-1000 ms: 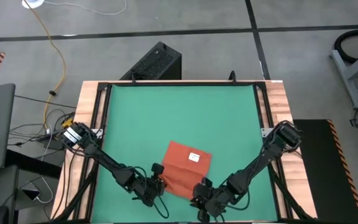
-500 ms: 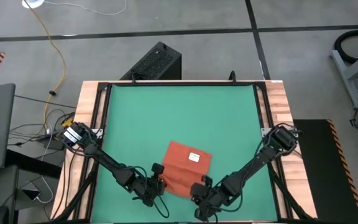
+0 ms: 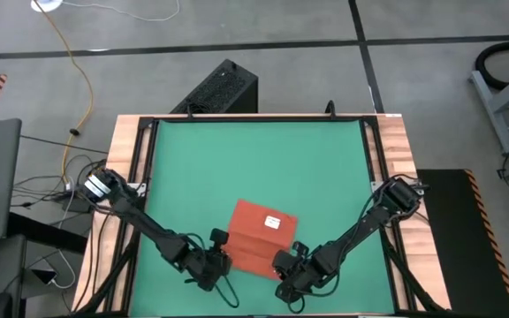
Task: Roll towel
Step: Roll the orange towel
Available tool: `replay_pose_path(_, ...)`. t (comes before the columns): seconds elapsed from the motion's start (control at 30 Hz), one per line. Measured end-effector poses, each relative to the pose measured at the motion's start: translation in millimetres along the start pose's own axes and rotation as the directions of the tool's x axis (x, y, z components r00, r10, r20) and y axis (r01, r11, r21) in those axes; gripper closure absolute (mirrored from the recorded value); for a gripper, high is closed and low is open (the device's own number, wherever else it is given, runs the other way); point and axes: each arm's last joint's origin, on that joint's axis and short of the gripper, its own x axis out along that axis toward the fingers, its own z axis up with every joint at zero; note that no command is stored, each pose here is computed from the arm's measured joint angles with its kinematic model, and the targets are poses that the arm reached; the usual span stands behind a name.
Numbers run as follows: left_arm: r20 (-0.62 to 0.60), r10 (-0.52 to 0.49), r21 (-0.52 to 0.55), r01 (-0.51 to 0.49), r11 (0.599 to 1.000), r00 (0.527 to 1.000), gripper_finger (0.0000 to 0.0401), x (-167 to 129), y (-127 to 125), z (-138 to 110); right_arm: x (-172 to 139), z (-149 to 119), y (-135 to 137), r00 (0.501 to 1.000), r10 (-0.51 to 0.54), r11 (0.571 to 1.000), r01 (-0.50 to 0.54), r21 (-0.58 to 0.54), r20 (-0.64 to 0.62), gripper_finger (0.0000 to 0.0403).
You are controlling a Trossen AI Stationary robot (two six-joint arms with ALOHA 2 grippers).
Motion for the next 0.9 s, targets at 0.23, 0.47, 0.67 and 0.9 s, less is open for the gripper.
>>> replay_pose_path(0.23,0.125,0.066,-0.002,-0.066,0.998,0.99,0.0401,-28,14,18,0,-1,-3,1.0,-0.025,1.0,0.025,-0.003,-0.013,0.0359)
replay_pose_path(0.47,0.161,0.131,0.097,-0.148,0.984,0.978,0.0401,-7,39,21,0,-1,-4,0.999,-0.037,0.999,0.037,-0.007,-0.019,0.0359)
replay_pose_path(0.67,0.18,0.193,0.11,-0.215,0.97,0.965,0.0401,18,96,9,-1,-6,-1,0.999,-0.032,0.999,0.032,-0.012,-0.024,0.0359)
replay_pose_path(0.9,0.097,0.137,0.084,-0.145,0.986,0.986,0.0401,32,146,-16,-2,-8,-1,0.999,-0.029,0.999,0.029,-0.014,-0.025,0.0359)
